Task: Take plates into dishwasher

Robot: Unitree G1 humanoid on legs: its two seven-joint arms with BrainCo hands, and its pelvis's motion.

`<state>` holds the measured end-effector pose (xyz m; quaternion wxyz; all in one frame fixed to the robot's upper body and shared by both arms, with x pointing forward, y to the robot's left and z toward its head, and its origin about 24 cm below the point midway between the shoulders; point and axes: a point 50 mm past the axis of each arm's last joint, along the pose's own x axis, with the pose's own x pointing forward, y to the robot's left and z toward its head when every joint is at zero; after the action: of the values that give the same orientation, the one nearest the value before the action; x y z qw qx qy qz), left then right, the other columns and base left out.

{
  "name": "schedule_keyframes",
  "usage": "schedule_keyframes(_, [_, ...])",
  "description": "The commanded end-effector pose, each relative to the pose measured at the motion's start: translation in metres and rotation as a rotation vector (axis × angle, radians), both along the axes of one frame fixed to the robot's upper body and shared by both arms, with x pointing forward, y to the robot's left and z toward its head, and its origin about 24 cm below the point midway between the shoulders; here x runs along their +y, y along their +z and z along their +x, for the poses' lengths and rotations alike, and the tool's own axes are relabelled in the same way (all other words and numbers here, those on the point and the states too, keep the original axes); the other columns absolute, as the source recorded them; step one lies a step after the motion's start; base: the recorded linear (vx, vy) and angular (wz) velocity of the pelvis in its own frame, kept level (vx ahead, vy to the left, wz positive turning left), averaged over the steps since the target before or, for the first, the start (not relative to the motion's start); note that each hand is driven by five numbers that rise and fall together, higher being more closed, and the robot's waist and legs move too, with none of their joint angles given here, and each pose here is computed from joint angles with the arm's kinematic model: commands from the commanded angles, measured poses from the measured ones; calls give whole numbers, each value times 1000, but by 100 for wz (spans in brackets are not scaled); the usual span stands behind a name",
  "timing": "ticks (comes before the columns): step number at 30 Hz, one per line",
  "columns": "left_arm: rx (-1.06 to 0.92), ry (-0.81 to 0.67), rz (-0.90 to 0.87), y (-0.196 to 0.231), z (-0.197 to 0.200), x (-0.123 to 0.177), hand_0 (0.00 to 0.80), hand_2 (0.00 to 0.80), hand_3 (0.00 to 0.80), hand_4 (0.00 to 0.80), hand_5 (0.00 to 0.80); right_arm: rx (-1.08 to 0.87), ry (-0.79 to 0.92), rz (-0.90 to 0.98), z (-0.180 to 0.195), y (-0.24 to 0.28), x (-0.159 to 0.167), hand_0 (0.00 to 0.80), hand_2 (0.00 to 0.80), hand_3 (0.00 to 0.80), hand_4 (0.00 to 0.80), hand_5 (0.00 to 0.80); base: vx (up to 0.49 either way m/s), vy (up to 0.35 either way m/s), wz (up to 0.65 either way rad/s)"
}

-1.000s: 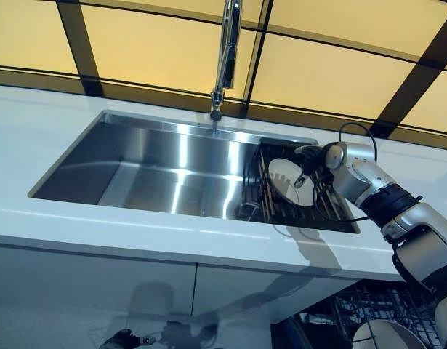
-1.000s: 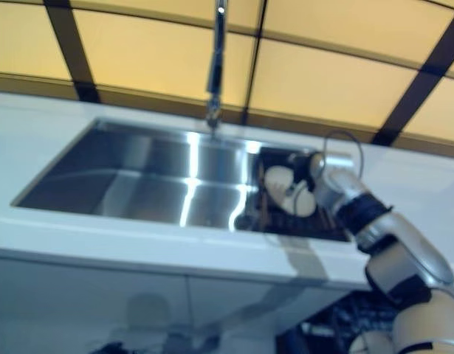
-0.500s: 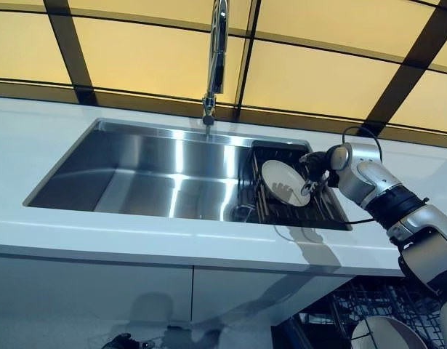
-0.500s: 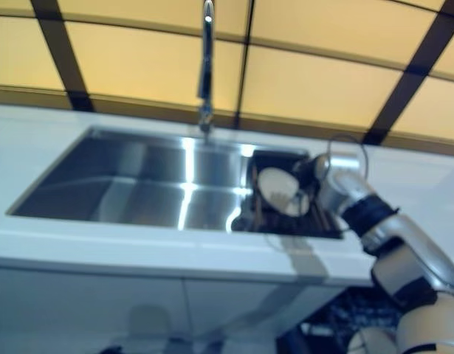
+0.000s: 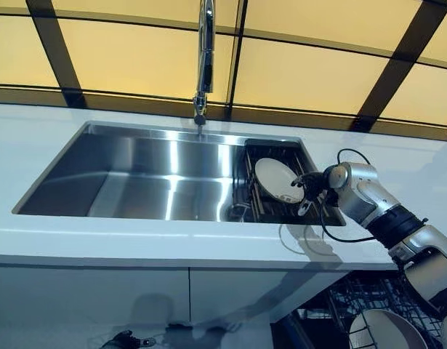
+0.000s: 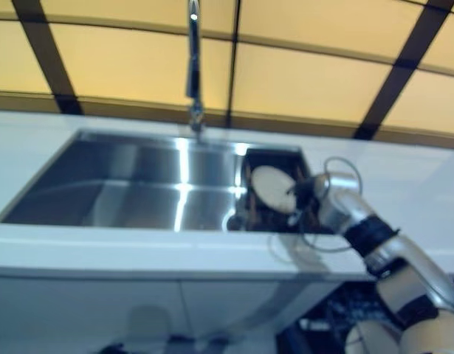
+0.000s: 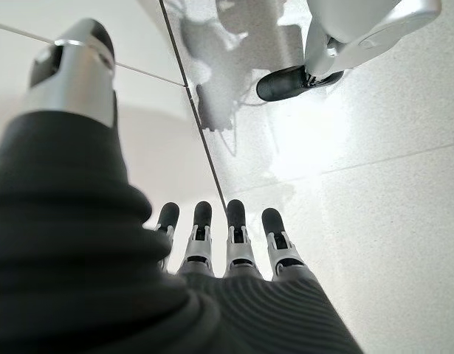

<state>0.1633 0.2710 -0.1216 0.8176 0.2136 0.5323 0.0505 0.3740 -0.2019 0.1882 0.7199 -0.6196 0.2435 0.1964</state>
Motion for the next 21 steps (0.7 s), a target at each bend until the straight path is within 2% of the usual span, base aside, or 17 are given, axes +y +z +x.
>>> schedule_keyframes(1, [-46,-42,43,11,17,7,0,0,0,0,0,-107,-28,-59,-1,30,-10,0,0,0,0,0,20,20,-5])
schedule_keyframes(13, [-54,-30,30,11,21,4,0,0,0,0,0,-167,10,-28,-2,28,2,0,0,0,0,0,-7,3,-1])
schedule_keyframes(21, [-51,-31,24,12,24,1,0,0,0,0,0,-288,15,-30,1,43,10,0,0,0,0,0,0,0,0])
